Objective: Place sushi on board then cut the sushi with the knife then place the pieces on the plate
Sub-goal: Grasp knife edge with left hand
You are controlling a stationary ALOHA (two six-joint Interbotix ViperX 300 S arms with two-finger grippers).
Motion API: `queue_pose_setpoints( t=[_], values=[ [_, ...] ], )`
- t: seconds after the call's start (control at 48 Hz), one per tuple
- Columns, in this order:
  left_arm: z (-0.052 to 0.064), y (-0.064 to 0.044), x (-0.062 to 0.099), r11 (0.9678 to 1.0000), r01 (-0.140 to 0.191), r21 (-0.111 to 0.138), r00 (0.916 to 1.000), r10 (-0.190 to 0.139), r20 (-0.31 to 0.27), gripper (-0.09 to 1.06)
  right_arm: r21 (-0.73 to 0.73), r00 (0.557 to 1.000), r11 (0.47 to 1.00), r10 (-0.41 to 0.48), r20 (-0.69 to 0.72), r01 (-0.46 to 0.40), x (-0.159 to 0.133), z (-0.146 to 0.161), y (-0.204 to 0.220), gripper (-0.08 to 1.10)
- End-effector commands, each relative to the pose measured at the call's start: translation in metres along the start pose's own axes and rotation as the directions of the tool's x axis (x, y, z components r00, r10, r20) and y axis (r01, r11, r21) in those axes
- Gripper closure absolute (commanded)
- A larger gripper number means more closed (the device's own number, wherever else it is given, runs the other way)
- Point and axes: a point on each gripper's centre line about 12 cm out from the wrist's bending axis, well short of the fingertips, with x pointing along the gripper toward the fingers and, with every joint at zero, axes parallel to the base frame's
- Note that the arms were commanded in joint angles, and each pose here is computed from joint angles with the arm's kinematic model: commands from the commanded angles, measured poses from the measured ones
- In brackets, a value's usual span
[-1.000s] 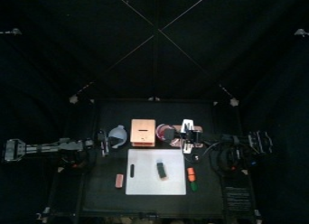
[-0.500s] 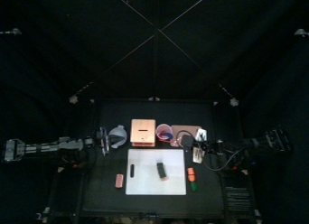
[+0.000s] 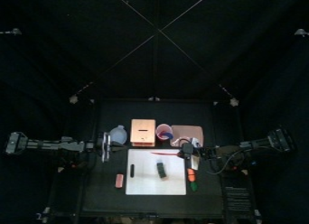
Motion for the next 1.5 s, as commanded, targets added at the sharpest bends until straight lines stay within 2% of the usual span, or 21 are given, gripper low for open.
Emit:
queue_pose_setpoints(
  t=[0.021, 0.188, 0.271, 0.354, 0.417, 0.5, 0.542, 0.604, 0.667, 0.688, 0.854, 0.917, 0.938, 0.979, 1.042, 1.104, 1.146, 1.208, 1.375, 1.5],
  values=[
    [0.014, -0.007, 0.012, 0.9994, 0.033, 0.006, 0.9993, -0.033, 0.016, 0.27, 0.016, 0.997, 0.999, 0.041, 0.067, -0.042, 0.003, 0.000, 0.003, 0.53],
    [0.011, -0.016, 0.032, 0.9976, 0.068, 0.014, 0.9961, -0.067, -0.057, 0.05, 0.029, 0.994, 0.997, 0.063, 0.085, -0.066, 0.014, -0.004, 0.004, 0.53],
    [0.008, -0.018, 0.042, 0.9972, 0.073, 0.014, 0.9903, -0.071, -0.120, 0.03, 0.031, 0.995, 0.998, 0.060, 0.074, -0.063, 0.019, -0.006, 0.004, 0.53],
    [0.008, -0.019, 0.048, 0.9973, 0.074, 0.008, 0.9851, -0.071, -0.156, 0.03, 0.029, 0.997, 0.998, 0.054, 0.048, -0.055, 0.028, -0.011, 0.004, 0.53],
    [0.008, -0.019, 0.052, 0.9977, 0.066, -0.012, 0.9829, -0.068, -0.171, 0.03, 0.028, 0.998, 0.998, 0.049, 0.029, -0.050, 0.034, -0.013, 0.004, 0.53],
    [0.009, -0.021, 0.056, 0.9967, 0.060, -0.055, 0.9800, -0.069, -0.187, 0.03, 0.030, 0.999, 0.999, 0.039, 0.009, -0.040, 0.041, -0.016, 0.002, 0.53],
    [0.008, -0.022, 0.059, 0.9956, 0.057, -0.074, 0.9768, -0.071, -0.202, 0.03, 0.031, 0.999, 0.999, 0.033, -0.006, -0.033, 0.045, -0.019, 0.001, 0.53],
    [0.003, -0.023, 0.062, 0.9948, 0.055, -0.086, 0.9693, -0.074, -0.235, 0.03, 0.033, 1.000, 0.999, 0.026, -0.013, -0.026, 0.048, -0.019, -0.001, 0.53],
    [-0.003, -0.024, 0.066, 0.9950, 0.055, -0.083, 0.9581, -0.076, -0.276, 0.03, 0.034, 1.000, 0.999, 0.024, -0.017, -0.024, 0.050, -0.020, -0.001, 0.53],
    [-0.007, -0.024, 0.069, 0.9952, 0.055, -0.081, 0.9505, -0.077, -0.301, 0.03, 0.034, 1.000, 0.999, 0.023, -0.019, -0.022, 0.050, -0.020, -0.002, 0.53],
    [-0.021, -0.027, 0.088, 0.9958, 0.057, -0.072, 0.9112, -0.081, -0.404, 0.03, 0.045, 0.999, 0.999, 0.031, -0.013, -0.031, 0.054, -0.020, -0.001, 0.53],
    [-0.026, -0.027, 0.095, 0.9965, 0.062, -0.057, 0.8977, -0.080, -0.433, 0.03, 0.052, 0.999, 0.998, 0.043, -0.007, -0.042, 0.055, -0.020, 0.001, 0.53],
    [-0.029, -0.027, 0.098, 0.9967, 0.065, -0.049, 0.8903, -0.080, -0.448, 0.03, 0.053, 0.999, 0.998, 0.045, -0.006, -0.044, 0.056, -0.020, 0.001, 0.53],
    [-0.033, -0.027, 0.102, 0.9969, 0.070, -0.036, 0.8834, -0.078, -0.462, 0.03, 0.056, 0.999, 0.997, 0.050, -0.003, -0.050, 0.056, -0.021, 0.002, 0.53],
    [-0.035, -0.027, 0.106, 0.9969, 0.077, -0.018, 0.8793, -0.076, -0.470, 0.03, 0.059, 0.998, 0.997, 0.056, -0.005, -0.056, 0.059, -0.022, 0.004, 0.53],
    [-0.035, -0.026, 0.111, 0.9969, 0.079, -0.008, 0.8809, -0.073, -0.468, 0.03, 0.061, 0.998, 0.996, 0.062, -0.006, -0.061, 0.061, -0.024, 0.005, 0.53],
    [-0.035, -0.026, 0.114, 0.9970, 0.076, -0.010, 0.8817, -0.072, -0.466, 0.03, 0.064, 0.998, 0.996, 0.064, -0.007, -0.064, 0.062, -0.025, 0.005, 0.53],
    [-0.037, -0.026, 0.118, 0.9971, 0.076, -0.008, 0.8782, -0.071, -0.473, 0.03, 0.066, 0.998, 0.996, 0.067, -0.007, -0.067, 0.064, -0.025, 0.006, 0.53],
    [-0.049, -0.025, 0.132, 0.9974, 0.072, -0.007, 0.8605, -0.066, -0.505, 0.03, 0.066, 0.997, 0.995, 0.070, -0.013, -0.069, 0.070, -0.026, 0.007, 0.53],
    [-0.051, -0.026, 0.141, 0.9974, 0.072, -0.007, 0.8574, -0.066, -0.510, 0.04, 0.066, 0.997, 0.996, 0.068, -0.023, -0.066, 0.073, -0.028, 0.007, 0.53]
  ],
)
